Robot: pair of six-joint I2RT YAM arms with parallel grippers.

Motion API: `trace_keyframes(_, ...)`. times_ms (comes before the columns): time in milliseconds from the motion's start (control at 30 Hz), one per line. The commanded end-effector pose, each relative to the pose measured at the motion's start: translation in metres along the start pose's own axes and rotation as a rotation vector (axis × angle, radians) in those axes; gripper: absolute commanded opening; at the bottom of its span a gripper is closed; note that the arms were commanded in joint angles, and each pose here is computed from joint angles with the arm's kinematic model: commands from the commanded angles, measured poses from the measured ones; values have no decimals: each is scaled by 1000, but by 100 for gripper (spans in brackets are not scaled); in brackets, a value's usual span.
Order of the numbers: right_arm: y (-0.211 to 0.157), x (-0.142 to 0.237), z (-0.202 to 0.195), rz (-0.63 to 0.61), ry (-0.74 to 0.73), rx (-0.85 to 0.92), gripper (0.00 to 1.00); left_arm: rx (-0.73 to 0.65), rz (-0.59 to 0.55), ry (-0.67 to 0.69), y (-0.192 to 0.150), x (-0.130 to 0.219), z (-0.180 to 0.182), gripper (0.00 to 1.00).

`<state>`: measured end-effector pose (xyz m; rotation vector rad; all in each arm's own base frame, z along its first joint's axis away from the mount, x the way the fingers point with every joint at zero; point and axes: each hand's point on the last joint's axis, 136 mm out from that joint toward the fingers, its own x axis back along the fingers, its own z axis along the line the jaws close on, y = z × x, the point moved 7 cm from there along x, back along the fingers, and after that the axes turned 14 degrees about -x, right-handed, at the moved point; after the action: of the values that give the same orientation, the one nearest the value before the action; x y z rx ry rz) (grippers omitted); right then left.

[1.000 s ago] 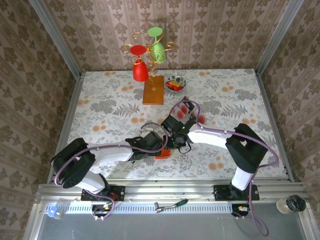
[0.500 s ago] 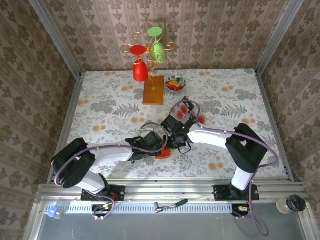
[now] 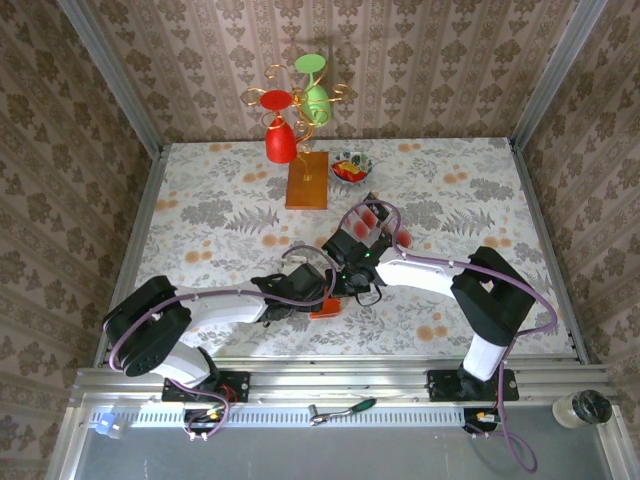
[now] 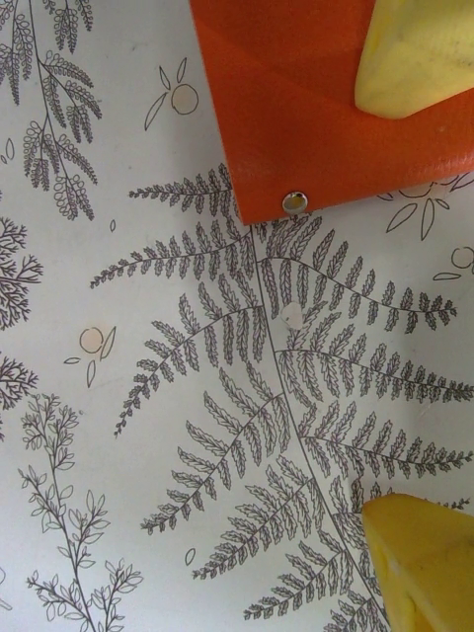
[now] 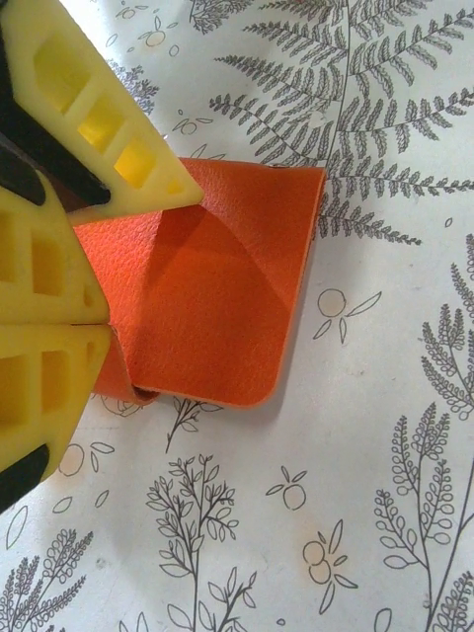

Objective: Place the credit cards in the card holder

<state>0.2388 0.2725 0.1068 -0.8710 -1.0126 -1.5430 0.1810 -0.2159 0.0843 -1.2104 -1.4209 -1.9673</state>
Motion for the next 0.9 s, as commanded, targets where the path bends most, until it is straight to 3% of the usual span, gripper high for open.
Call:
trace_keyframes(0, 3, -8, 2, 7, 12, -23, 0, -29, 68, 8, -18, -8, 0, 100)
trace_keyframes(500, -7, -26, -15, 32, -30, -45, 0, -29, 66, 7, -17, -6, -1, 100)
trace_keyframes(867, -22, -21, -22, 17, 19, -27, 0, -31, 67, 12, -16, -6, -1, 100)
